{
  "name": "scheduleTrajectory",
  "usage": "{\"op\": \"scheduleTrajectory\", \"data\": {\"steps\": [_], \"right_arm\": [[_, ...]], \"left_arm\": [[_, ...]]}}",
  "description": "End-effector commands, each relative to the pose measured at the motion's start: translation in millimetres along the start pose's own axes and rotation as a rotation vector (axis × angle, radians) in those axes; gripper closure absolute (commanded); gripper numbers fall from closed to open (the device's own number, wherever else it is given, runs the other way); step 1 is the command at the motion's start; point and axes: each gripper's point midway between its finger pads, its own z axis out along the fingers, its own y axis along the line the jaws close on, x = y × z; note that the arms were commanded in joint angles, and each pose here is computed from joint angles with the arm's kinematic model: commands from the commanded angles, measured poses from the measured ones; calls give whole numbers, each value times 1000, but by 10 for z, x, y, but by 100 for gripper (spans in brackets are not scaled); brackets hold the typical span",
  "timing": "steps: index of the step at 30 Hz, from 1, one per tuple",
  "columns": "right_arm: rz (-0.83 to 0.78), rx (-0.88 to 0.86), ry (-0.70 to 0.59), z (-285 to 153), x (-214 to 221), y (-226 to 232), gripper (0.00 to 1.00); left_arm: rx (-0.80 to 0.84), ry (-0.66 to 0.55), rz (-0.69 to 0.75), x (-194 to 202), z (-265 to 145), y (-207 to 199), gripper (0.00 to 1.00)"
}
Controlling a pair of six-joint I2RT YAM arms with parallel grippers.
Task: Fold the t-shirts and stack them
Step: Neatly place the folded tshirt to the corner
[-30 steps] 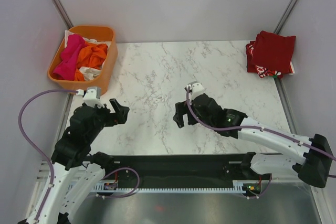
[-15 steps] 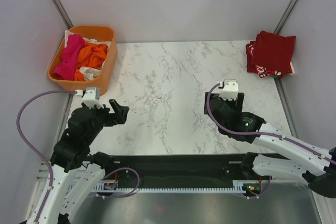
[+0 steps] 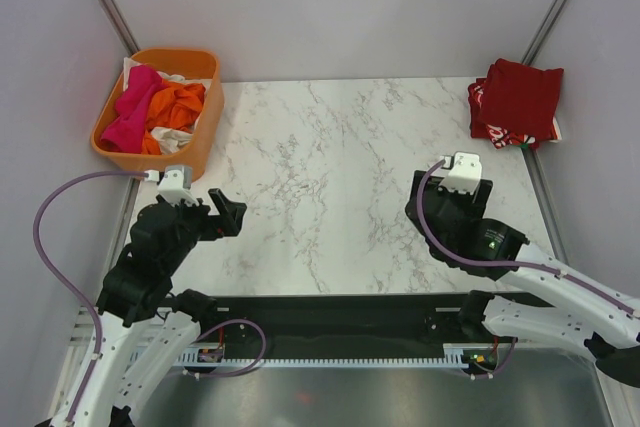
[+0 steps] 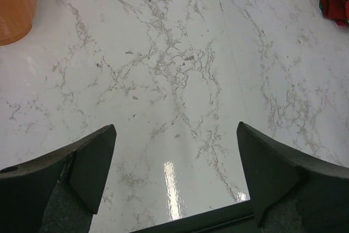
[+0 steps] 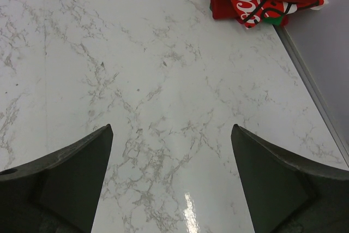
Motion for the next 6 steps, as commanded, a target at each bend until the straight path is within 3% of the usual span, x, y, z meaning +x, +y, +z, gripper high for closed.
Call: {"op": "scheduleTrajectory", "data": {"steps": [1, 6], "right_arm": [[39, 34, -34, -15, -131, -54, 2], [-14, -5, -15, -1, -101, 54, 2]], "left_arm": [[8, -47, 35, -110, 12, -12, 0], [8, -46, 34, -114, 13, -13, 0]]}}
